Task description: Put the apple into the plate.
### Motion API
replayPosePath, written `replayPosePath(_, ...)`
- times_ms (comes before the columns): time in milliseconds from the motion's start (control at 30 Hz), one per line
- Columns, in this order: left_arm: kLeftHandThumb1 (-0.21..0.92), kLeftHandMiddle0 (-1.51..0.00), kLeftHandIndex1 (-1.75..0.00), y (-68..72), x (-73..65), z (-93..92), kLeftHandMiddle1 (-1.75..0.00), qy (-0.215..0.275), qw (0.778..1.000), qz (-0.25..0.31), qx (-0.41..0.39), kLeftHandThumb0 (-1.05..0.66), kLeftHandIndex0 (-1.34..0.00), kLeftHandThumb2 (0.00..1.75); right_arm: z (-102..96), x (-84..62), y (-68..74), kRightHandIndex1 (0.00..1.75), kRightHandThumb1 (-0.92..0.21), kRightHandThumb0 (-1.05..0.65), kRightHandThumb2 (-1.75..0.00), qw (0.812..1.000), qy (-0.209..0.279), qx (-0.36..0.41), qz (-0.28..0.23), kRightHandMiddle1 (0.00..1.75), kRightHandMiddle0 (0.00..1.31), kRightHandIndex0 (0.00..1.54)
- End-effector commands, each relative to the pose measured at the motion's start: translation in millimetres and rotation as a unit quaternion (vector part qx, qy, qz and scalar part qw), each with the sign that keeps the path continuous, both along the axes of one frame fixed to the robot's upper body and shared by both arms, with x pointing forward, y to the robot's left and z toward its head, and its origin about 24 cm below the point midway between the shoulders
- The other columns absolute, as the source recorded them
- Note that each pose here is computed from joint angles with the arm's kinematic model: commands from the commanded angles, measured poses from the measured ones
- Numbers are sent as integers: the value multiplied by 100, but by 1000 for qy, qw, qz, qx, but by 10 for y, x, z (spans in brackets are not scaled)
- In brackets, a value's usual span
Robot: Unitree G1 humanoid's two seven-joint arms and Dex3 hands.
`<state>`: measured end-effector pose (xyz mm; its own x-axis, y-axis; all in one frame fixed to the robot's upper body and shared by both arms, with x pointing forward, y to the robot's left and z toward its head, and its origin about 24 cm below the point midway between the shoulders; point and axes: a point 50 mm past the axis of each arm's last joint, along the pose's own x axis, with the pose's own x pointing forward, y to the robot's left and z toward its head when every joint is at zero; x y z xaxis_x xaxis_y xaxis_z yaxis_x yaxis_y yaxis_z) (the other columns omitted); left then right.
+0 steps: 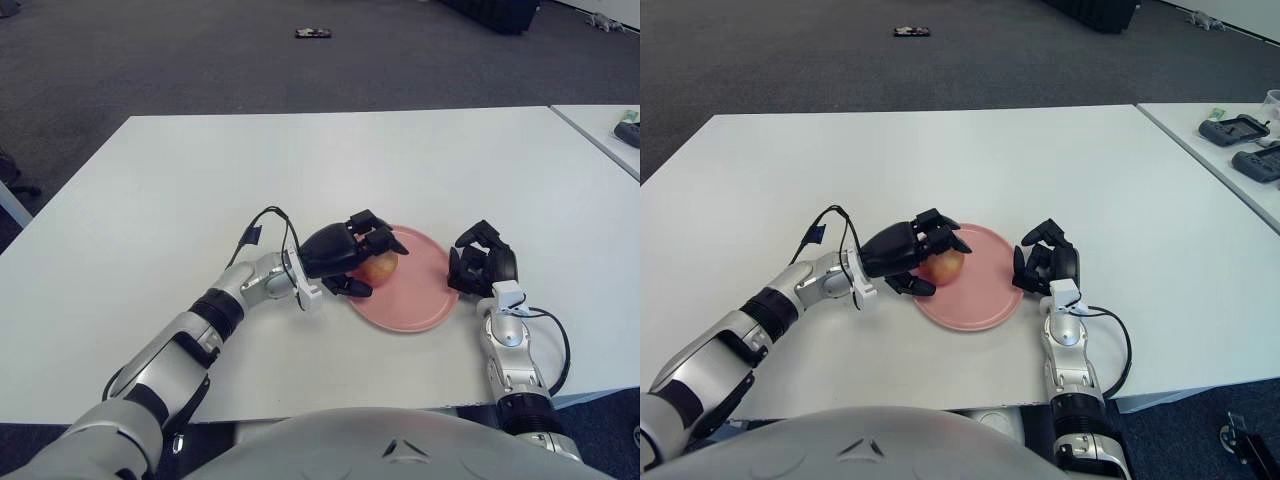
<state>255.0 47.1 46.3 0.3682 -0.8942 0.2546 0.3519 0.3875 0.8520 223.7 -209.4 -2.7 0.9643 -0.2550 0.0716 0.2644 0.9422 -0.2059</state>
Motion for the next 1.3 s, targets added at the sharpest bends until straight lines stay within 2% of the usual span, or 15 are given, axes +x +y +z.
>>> replayPosePath(0, 54, 0, -68, 46, 77, 64, -26, 19, 999, 16, -26, -77, 0, 90, -116, -55, -6, 175, -42, -45, -120, 999, 48, -3, -4, 175, 53, 102)
replayPosePath(167, 52, 0, -42, 148, 155, 141, -5, 43, 997, 32, -60, -82, 0, 89, -108, -65, 4, 175, -46, -43, -115, 999, 53, 3, -9, 175, 50, 98)
replayPosePath(200, 52, 0, -39, 175, 172, 156, -4, 51, 996, 36, -70, -82, 0, 89, -107, -65, 5, 175, -46, -43, -115, 998, 54, 5, -10, 175, 50, 98)
replayPosePath(267, 53, 0, -22, 207, 193, 177, -2, 63, 994, 40, -84, -85, 0, 88, -104, -64, 8, 175, -46, -43, -114, 998, 54, 6, -10, 175, 49, 98)
replayPosePath(367, 52, 0, -13, 230, 214, 199, 0, 104, 985, 45, -127, -88, 0, 87, -95, -63, 10, 175, -46, -43, -115, 999, 47, 4, -10, 175, 50, 99)
replayPosePath(600, 51, 0, -10, 279, 252, 228, 0, 177, 963, 51, -197, -92, 0, 86, -88, -63, 10, 175, -45, -44, -116, 999, 36, 5, -9, 175, 51, 101)
replayPosePath(700, 53, 0, -10, 370, 302, 241, 0, 182, 952, 74, -234, -94, 0, 84, -92, -61, 10, 175, -44, -44, -117, 999, 34, 5, -3, 175, 51, 101)
replayPosePath(933, 60, 0, -2, 449, 339, 218, 0, 206, 926, 102, -300, -98, 0, 79, -94, -56, 5, 175, -43, -44, -119, 999, 32, 1, 1, 175, 52, 102)
replayPosePath(1200, 63, 0, 0, 695, 362, 278, 0, 211, 896, 145, -362, -99, 0, 73, -88, -47, 4, 175, -42, -45, -120, 1000, 30, -3, 2, 175, 53, 103)
replayPosePath(1267, 64, 0, 0, 704, 387, 278, 0, 239, 877, 149, -389, -99, 0, 73, -87, -47, 5, 175, -41, -45, -121, 1000, 29, -2, 3, 175, 54, 104)
